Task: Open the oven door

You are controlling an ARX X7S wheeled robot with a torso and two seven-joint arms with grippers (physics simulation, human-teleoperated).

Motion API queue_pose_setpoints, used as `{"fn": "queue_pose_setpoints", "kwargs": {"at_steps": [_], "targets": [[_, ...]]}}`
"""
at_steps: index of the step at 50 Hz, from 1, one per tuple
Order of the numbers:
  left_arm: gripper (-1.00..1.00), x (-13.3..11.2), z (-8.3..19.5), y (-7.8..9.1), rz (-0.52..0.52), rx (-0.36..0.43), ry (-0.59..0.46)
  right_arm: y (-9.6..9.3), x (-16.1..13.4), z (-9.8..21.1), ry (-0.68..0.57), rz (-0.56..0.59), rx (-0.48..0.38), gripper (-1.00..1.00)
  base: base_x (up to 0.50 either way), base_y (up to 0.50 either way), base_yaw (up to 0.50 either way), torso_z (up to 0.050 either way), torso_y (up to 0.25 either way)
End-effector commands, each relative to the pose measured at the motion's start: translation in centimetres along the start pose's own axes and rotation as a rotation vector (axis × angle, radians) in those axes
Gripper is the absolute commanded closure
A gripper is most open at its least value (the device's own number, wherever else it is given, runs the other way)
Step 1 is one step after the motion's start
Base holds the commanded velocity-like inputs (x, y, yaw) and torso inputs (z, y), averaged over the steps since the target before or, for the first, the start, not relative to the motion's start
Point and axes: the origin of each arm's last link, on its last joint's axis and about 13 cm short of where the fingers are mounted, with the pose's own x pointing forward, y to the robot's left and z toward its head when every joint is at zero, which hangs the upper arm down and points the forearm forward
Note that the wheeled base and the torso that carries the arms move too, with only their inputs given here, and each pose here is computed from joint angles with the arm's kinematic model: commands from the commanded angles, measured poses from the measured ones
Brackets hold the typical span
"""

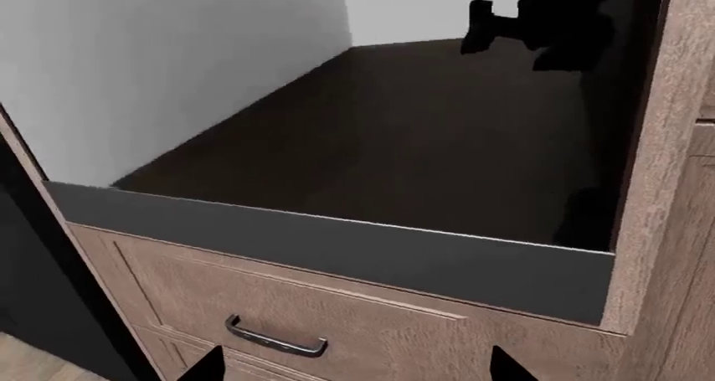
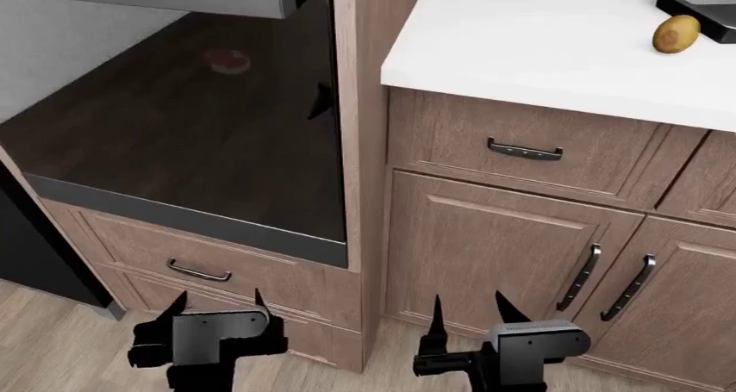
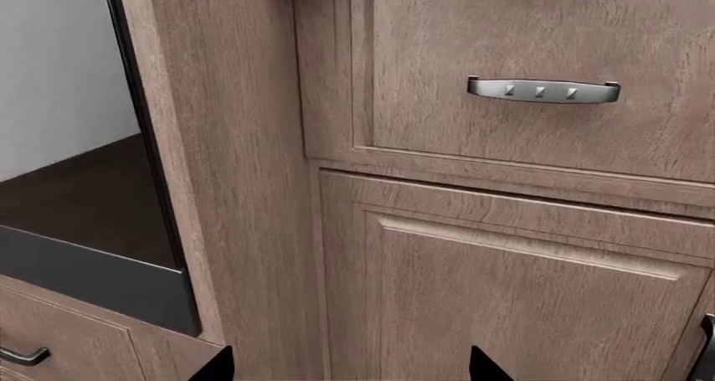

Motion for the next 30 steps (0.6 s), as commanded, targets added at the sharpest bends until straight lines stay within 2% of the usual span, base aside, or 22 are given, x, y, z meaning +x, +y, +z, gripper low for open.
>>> {"fn": "queue_pose_setpoints", "kwargs": {"at_steps": [1, 3, 5, 7, 10, 12, 15, 20, 30], "targets": [[-1.0, 0.7, 5.7, 6.2, 0.186, 0.585, -0.253, 0.0, 0.0, 0.3, -0.005, 0.003, 0.015, -1.0, 0.0, 0.0, 0.0, 0.0, 0.0], [-1.0, 1.0, 8.0, 8.1, 0.282, 0.843, -0.35, 0.0, 0.0, 0.3, -0.008, 0.003, 0.018, -1.0, 0.0, 0.0, 0.0, 0.0, 0.0], [-1.0, 1.4, 10.2, 9.5, 0.356, 1.022, -0.426, -0.1, 0.0, 0.4, -0.011, 0.002, 0.02, -1.0, 0.0, 0.0, 0.0, 0.0, 0.0], [-1.0, 1.8, 11.8, 10.3, 0.396, 1.151, -0.479, -0.1, 0.0, 0.4, -0.012, 0.001, 0.021, -1.0, 0.0, 0.0, 0.0, 0.0, 0.0], [-1.0, 2.7, 13.8, 11.0, 0.388, 1.342, -0.557, -0.1, 0.0, 0.5, -0.013, 0.002, 0.023, -1.0, 0.0, 0.0, 0.0, 0.0, 0.0], [-1.0, 3.1, 14.7, 11.3, 0.371, 1.436, -0.591, -0.1, 0.0, 0.6, -0.013, 0.001, 0.026, -1.0, 0.0, 0.0, 0.0, 0.0, 0.0], [-1.0, 3.9, 16.5, 12.0, 0.362, 1.538, -0.627, -0.2, -0.1, 0.6, -0.01, 0.001, 0.038, -1.0, 0.0, 0.0, 0.0, 0.0, 0.0], [-1.0, 4.8, 18.9, 12.8, 0.346, 1.628, -0.642, -0.2, 0.0, 0.7, -0.01, 0.001, 0.055, -1.0, 0.0, 0.0, 0.0, 0.0, 0.0], [-1.0, 5.9, 20.9, 13.3, 0.318, 1.632, -0.607, -0.3, -0.1, 0.7, -0.014, -0.007, 0.062, -1.0, 0.0, 0.0, 0.0, 0.0, 0.0]]}}
